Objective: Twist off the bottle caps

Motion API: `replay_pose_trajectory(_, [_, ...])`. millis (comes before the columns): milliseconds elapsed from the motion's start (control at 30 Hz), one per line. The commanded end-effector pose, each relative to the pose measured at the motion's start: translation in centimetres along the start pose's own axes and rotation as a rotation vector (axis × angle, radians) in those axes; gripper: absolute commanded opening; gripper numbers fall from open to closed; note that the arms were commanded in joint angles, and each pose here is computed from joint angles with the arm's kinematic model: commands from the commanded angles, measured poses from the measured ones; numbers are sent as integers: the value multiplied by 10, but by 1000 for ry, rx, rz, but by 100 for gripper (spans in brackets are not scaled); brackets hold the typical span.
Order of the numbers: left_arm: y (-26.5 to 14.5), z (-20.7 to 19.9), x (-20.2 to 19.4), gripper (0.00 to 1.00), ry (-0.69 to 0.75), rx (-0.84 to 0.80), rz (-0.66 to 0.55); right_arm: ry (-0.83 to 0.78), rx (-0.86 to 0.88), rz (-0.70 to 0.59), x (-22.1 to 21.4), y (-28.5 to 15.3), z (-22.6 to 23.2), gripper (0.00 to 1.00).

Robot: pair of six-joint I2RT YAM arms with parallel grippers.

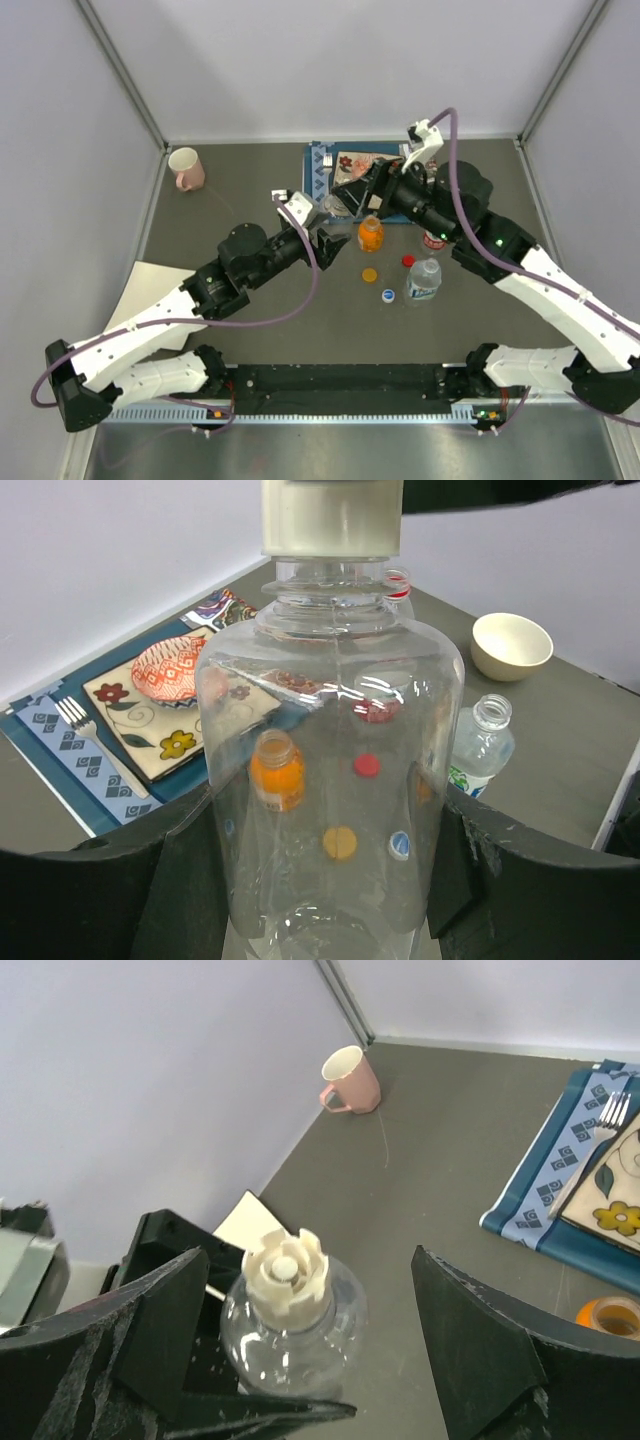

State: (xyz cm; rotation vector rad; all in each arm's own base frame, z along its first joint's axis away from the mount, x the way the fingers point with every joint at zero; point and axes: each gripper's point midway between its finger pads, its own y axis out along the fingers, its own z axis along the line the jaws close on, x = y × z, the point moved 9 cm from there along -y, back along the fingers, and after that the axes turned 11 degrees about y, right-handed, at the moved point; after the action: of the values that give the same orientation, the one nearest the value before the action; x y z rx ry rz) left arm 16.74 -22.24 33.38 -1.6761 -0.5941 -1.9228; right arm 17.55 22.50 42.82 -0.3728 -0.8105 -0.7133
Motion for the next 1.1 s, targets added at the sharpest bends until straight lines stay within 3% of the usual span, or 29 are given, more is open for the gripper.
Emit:
replay_pose_trajectory(0, [2, 3, 7, 37, 20, 65, -42, 26, 12, -64, 13, 7, 15, 82])
replay_pose_trajectory(200, [1, 2, 5, 37, 30, 77, -33, 33, -11, -62, 7, 19, 12, 72])
replay_pose_trajectory(400, [1, 3, 3, 38, 30, 89, -28, 31, -5, -48, 1, 23, 11, 46])
replay_pose_trajectory(433, [1, 3, 3, 38, 32, 91, -28, 31, -2, -44, 0, 23, 11, 37])
replay_pose_trajectory(600, [0, 5, 8, 39, 29, 109, -44, 23, 30, 8, -9, 22, 11, 15])
replay_pose_trajectory(667, [-2, 5, 10, 40, 22, 111, -53, 6, 59, 42, -14, 20, 10, 2])
replay_pose_trajectory(733, [-7, 4, 17, 41, 5, 90, -89, -25, 118, 88, -18, 15, 12, 0])
replay_pose_trajectory(800, [-12, 2, 23, 40, 8, 36, -127, -98, 175, 119, -19, 11, 14, 0])
replay_pose_trajectory(1067, [-38, -42, 52, 43, -53, -710, -234, -338, 630, 266, -15, -37, 44, 0])
